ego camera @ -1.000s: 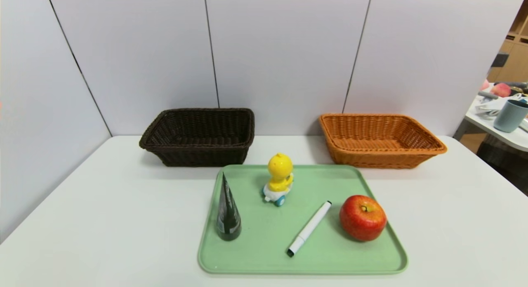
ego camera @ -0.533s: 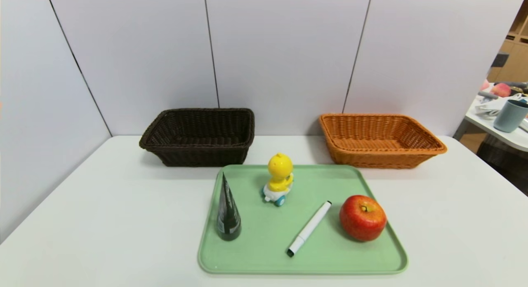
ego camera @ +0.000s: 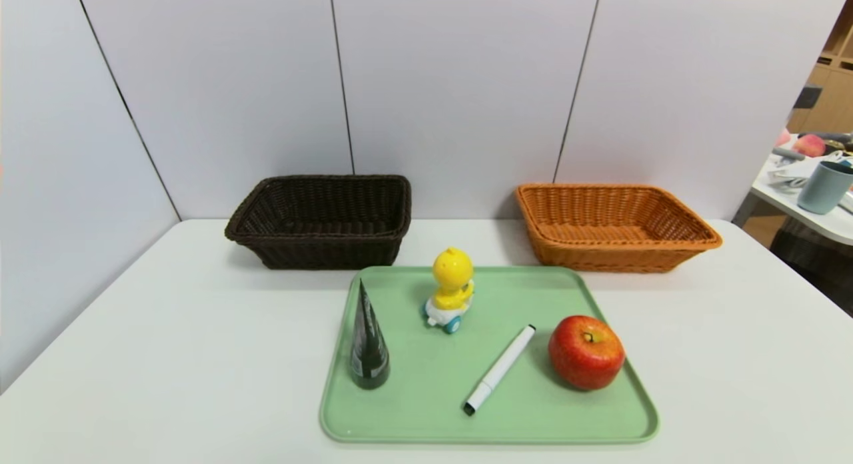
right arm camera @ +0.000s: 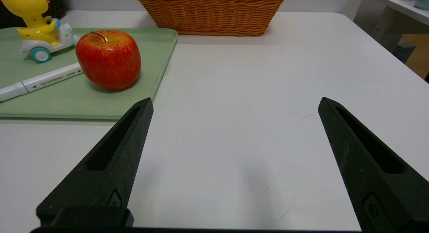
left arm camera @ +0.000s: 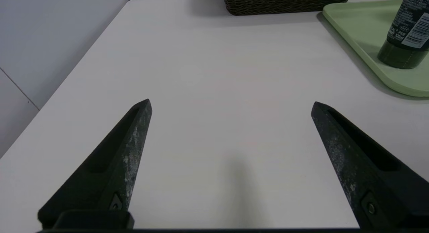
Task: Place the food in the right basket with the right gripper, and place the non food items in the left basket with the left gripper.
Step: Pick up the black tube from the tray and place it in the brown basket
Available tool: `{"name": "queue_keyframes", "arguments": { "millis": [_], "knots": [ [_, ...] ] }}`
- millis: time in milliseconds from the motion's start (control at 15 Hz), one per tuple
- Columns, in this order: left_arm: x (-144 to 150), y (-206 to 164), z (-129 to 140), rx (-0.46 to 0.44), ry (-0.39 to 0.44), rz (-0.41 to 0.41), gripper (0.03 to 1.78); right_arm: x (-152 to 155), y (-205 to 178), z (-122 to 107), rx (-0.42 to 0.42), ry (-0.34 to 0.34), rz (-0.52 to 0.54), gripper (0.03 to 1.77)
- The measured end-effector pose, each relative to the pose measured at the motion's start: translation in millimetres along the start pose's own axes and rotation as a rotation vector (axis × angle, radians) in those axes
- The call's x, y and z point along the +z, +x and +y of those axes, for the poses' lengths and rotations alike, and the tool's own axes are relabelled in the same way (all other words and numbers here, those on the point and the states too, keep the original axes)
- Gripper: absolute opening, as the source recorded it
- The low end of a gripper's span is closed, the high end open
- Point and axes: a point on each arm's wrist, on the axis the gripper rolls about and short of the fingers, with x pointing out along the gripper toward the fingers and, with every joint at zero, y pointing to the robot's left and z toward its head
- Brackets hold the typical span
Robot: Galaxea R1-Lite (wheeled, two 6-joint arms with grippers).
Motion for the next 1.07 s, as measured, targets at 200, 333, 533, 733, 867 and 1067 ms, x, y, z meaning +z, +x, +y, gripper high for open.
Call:
{"name": "queue_keyframes", "arguments": {
  "millis": [200, 333, 533, 733, 867, 1067],
  "knots": [
    [0, 0, 0, -0.001, 0.005, 0.000, 1.69, 0, 0, 0, -0.001, -0.001, 0.002, 1.70],
    [0, 0, 0, -0.002, 0.005, 0.001, 1.69, 0, 0, 0, 0.004, -0.009, 0.000, 1.70],
    [9, -4, 0, -0.008, -0.002, -0.005, 1.69, 14, -5, 0, 0.024, -0.003, -0.044, 1.70],
    [38, -17, 1, -0.010, -0.017, 0.013, 1.69, 37, -15, 1, 0.075, -0.004, -0.026, 1.70],
    [60, -19, 1, -0.011, -0.045, 0.059, 1.69, 56, -16, 1, 0.097, -0.004, 0.002, 1.70],
    [93, -13, 2, -0.019, -0.065, 0.141, 1.69, 85, -5, 1, 0.119, -0.002, 0.064, 1.70]
  ]
}}
